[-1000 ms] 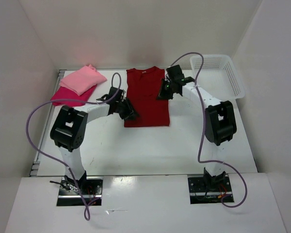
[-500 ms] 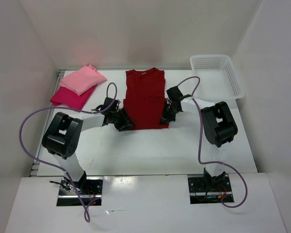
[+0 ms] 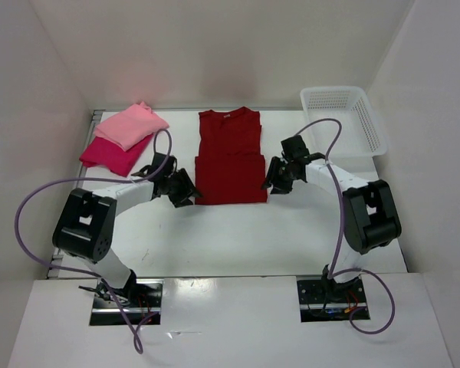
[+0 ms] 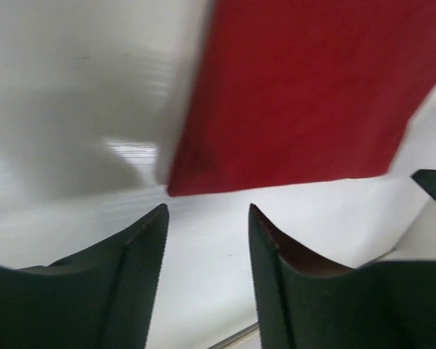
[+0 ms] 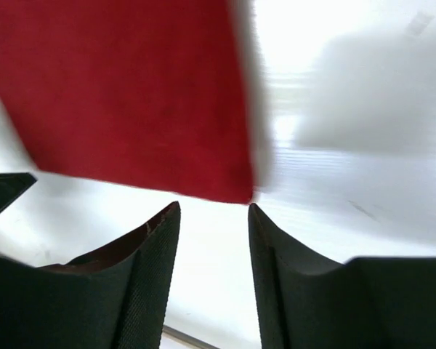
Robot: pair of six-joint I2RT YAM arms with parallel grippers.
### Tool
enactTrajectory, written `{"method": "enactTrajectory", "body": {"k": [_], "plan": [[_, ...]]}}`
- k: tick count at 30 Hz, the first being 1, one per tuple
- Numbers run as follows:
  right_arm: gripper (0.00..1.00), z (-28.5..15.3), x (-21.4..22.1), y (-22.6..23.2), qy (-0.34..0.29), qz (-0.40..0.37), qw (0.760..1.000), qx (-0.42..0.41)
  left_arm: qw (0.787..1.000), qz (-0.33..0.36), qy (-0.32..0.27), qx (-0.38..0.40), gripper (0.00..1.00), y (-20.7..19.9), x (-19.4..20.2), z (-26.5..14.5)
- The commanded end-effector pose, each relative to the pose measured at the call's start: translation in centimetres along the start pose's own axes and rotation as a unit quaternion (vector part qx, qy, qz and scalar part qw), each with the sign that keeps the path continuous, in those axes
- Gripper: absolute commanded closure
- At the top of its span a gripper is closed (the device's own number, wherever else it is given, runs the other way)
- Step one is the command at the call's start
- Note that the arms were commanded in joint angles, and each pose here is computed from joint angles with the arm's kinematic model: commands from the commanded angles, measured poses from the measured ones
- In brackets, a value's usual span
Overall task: Fold and stack the t-shirts
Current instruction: Grab one side of the 2/3 rectangular tshirt with both arms
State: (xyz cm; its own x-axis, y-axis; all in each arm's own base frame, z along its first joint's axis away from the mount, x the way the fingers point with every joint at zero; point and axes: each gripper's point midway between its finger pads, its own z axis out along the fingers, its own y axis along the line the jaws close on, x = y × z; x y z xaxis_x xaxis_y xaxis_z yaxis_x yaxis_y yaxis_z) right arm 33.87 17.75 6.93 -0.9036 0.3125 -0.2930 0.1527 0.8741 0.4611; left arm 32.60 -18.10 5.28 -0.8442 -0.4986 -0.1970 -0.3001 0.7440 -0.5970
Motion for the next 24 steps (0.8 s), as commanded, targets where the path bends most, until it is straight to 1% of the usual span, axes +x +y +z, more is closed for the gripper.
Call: {"method": "enactTrajectory", "body": {"k": [1, 2, 3, 4, 6, 7, 8, 10, 12, 14, 16, 17, 18, 19, 21, 22, 24], "plan": [[0.51, 0.0, 1.0, -3.2, 0.007, 0.017, 0.999, 0.038, 0.999, 0.001, 0.021, -0.027, 0.46, 2.1, 1.0, 1.0], [0.50, 0.2, 1.5, -4.0, 0.011, 0.023, 0.999, 0.044, 0.999, 0.002, 0.016, -0.031, 0.46, 2.4, 0.8, 1.3], [0.50, 0.3, 1.7, -3.8, 0.015, 0.023, 0.999, 0.034, 1.000, 0.003, 0.012, -0.026, 0.47, 2.2, 0.6, 1.4], [0.50, 0.7, 2.6, -3.8, 0.034, 0.026, 0.999, 0.027, 0.999, 0.002, 0.011, -0.034, 0.50, 2.5, 0.6, 1.6], [0.48, 1.4, 2.5, -3.4, 0.035, 0.030, 0.999, 0.016, 0.999, 0.001, 0.013, -0.036, 0.51, 2.6, 0.5, 1.9], [0.48, 1.8, 3.0, -3.6, 0.046, 0.032, 0.998, 0.012, 0.999, -0.001, 0.022, -0.038, 0.53, 2.8, 0.8, 2.2], [0.48, 1.8, 2.8, -3.4, 0.042, 0.036, 0.998, 0.010, 0.999, -0.002, 0.023, -0.038, 0.56, 3.0, 0.8, 2.5], [0.48, 2.5, 2.8, -3.3, 0.044, 0.041, 0.998, 0.005, 0.999, -0.003, 0.029, -0.038, 0.58, 3.1, 1.0, 2.7], [0.52, 2.8, 2.4, -2.9, 0.047, 0.054, 0.997, -0.011, 0.999, -0.006, 0.028, -0.031, 0.63, 2.8, 1.0, 2.7], [0.56, 3.6, 2.6, -3.2, 0.053, 0.061, 0.997, -0.007, 0.999, -0.005, 0.025, -0.028, 0.64, 2.6, 0.8, 2.8], [0.60, 3.9, 2.0, -2.9, 0.045, 0.063, 0.997, -0.013, 0.999, -0.003, 0.022, -0.024, 0.65, 2.5, 0.7, 2.8], [0.64, 4.3, 2.2, -2.8, 0.050, 0.063, 0.997, -0.020, 0.999, -0.003, 0.022, -0.024, 0.65, 2.5, 0.7, 2.8], [0.68, 4.6, 2.5, -2.9, 0.059, 0.066, 0.996, -0.020, 0.999, -0.003, 0.022, -0.024, 0.68, 2.5, 0.7, 2.8], [0.76, 4.6, 2.5, -2.9, 0.059, 0.066, 0.996, -0.020, 0.999, -0.003, 0.022, -0.024, 0.73, 2.5, 0.7, 2.8], [0.86, 4.6, 2.5, -2.9, 0.059, 0.066, 0.996, -0.020, 1.000, -0.002, 0.019, -0.021, 0.79, 2.2, 0.5, 2.6], [0.95, 4.4, 2.2, -2.9, 0.051, 0.064, 0.996, -0.017, 1.000, 0.000, 0.016, -0.017, 0.82, 1.9, 0.4, 2.4], [1.00, 3.5, 1.3, -2.3, 0.031, 0.058, 0.998, -0.022, 1.000, 0.006, 0.015, -0.016, 0.88, 2.0, 0.5, 2.1]]}}
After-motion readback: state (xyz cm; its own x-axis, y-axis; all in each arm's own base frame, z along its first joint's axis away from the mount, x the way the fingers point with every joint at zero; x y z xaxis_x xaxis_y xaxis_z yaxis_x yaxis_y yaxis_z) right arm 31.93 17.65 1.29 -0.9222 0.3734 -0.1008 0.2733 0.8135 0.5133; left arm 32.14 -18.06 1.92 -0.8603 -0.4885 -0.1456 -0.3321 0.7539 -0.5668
